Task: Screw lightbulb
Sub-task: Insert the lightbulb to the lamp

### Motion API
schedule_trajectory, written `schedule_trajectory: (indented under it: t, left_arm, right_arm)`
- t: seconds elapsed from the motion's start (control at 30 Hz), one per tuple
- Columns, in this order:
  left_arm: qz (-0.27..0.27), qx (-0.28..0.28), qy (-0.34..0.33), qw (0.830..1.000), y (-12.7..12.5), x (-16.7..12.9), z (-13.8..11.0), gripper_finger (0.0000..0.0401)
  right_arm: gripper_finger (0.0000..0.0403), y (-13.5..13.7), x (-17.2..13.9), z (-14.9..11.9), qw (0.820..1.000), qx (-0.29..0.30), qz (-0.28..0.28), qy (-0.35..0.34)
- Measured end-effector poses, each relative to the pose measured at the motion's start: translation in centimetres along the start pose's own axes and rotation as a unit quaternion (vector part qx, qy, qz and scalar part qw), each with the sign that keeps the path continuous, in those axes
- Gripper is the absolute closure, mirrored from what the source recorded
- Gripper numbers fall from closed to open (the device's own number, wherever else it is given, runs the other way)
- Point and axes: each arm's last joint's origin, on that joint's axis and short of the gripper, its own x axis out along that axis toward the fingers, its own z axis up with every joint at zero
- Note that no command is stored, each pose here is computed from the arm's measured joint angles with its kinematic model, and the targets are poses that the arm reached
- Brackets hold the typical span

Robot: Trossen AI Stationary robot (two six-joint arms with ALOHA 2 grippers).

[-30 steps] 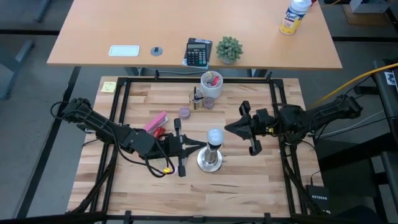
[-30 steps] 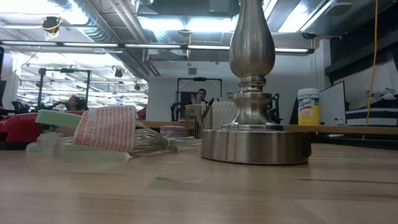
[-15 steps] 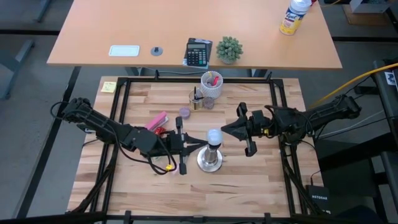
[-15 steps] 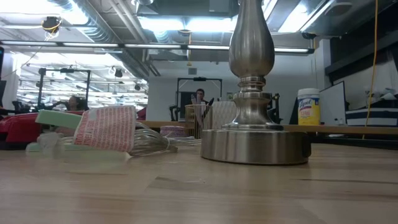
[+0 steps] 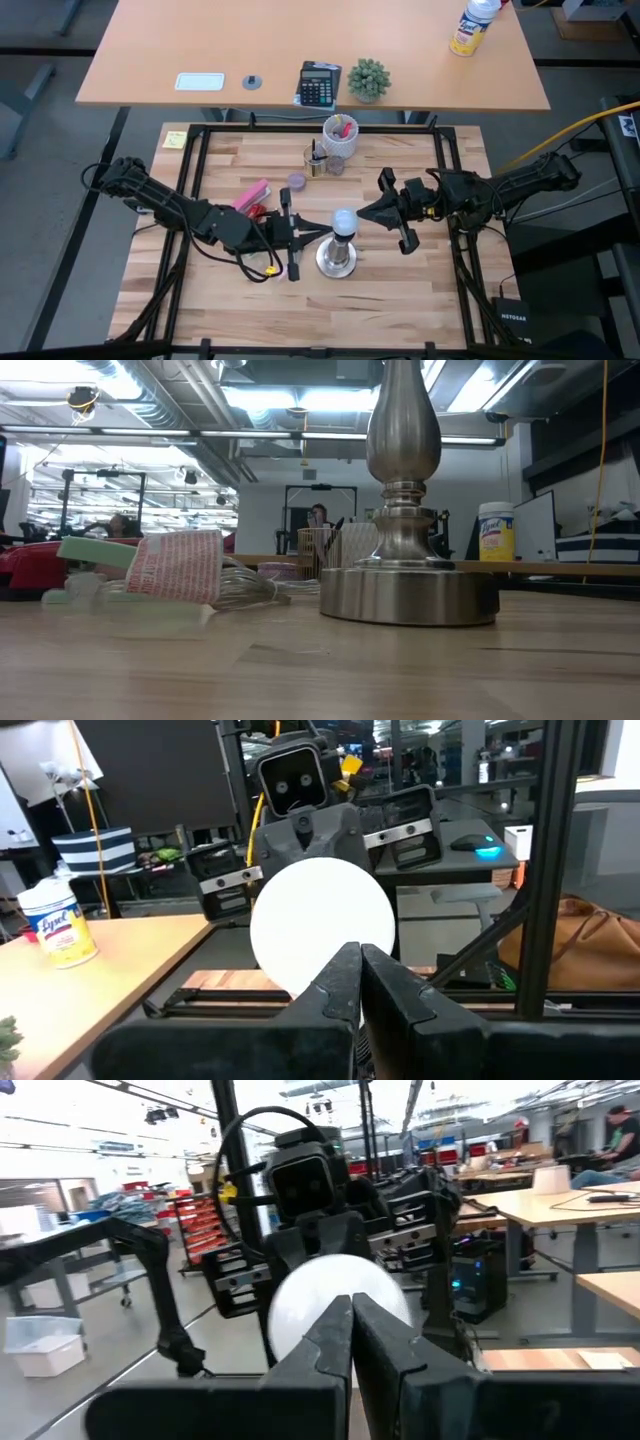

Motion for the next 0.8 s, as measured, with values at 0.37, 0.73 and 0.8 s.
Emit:
schedule_trajectory:
  t: [0.37, 0.73, 0.8]
  left_arm:
    - [0.033, 0.004, 0.009, 0.999, 0.3, 0.1, -0.2, 0.0398]
    - [0.026, 0.016, 0.009, 1.0, -0.6, -0.7, 0.0, 0.0398]
    - [0.029, 0.021, 0.006, 0.999, -0.6, -1.1, 0.3, 0.0398]
  right_arm:
    - [0.0389, 0.2, 0.1, -0.3, 0.999, 0.001, 0.034, 0.013]
    - [0.0389, 0.4, -0.4, 0.4, 0.998, 0.001, 0.06, -0.003]
    - [0.0389, 0.5, -0.7, 0.8, 0.998, 0.001, 0.066, -0.012]
